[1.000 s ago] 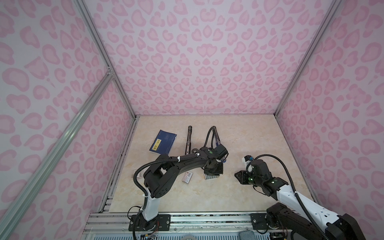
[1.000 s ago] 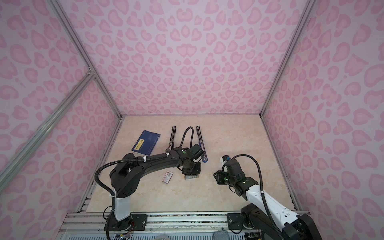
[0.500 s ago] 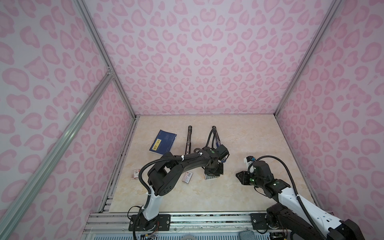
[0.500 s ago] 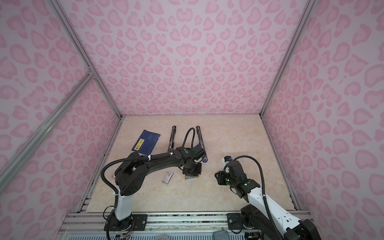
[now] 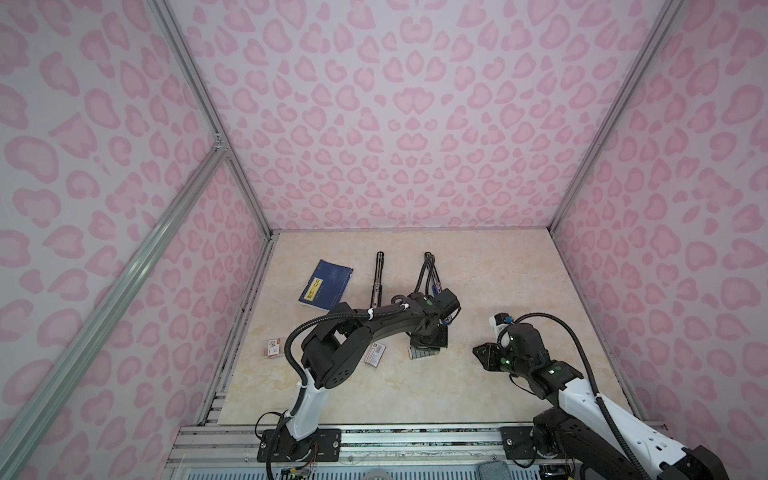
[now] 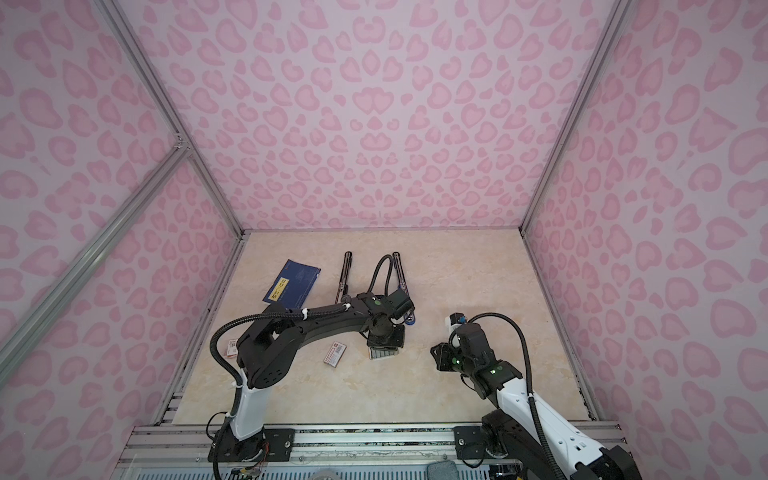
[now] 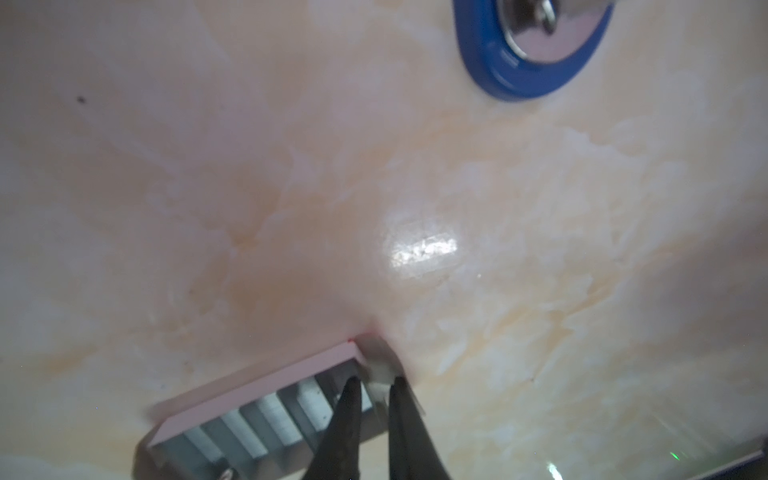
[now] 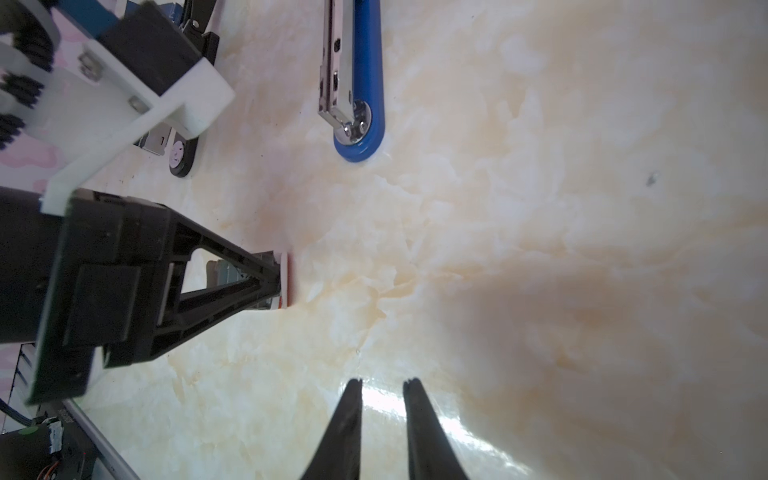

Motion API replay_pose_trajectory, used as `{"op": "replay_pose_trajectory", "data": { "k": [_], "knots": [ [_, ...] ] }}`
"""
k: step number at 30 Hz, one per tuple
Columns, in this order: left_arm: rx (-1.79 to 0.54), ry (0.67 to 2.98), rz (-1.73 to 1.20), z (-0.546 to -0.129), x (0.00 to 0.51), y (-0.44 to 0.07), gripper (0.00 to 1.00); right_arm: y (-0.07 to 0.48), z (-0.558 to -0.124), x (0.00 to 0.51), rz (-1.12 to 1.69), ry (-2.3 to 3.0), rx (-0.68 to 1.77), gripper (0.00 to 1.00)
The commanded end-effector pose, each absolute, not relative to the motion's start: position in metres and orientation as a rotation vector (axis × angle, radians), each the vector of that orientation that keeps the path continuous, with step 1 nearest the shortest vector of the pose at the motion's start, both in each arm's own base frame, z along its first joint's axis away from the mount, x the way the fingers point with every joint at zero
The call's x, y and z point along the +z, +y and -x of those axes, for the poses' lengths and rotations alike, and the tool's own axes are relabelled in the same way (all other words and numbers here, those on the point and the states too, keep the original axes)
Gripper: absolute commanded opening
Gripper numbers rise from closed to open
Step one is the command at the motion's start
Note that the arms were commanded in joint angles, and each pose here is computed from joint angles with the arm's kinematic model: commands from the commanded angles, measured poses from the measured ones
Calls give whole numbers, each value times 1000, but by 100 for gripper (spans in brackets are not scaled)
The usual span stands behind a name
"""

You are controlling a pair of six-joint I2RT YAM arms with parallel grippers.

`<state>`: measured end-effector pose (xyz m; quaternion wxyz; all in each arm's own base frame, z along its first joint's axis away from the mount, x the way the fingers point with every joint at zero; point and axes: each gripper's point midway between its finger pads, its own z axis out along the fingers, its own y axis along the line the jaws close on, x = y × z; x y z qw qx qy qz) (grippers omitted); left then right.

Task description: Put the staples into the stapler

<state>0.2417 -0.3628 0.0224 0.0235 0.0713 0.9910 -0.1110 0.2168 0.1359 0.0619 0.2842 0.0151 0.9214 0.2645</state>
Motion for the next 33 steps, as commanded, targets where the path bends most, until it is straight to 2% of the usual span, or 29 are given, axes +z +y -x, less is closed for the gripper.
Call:
{"op": "replay_pose_trajectory", "data": {
  "k": [1, 9, 18, 33],
  "knots": [
    [-301, 3075, -226, -242, 21, -358, 15, 134, -214, 59, -48, 2472, 697, 21],
    [-288, 3081, -227, -241, 18, -356, 11, 134, -215, 60, -51, 2468, 702, 21],
    [-288, 3082, -232, -238, 21, -352, 3, 133, -215, 60, -54, 2465, 701, 21],
    [-468, 2941, -314, -233, 84, -346, 3, 134, -227, 82, -29, 2438, 672, 21]
  ]
}}
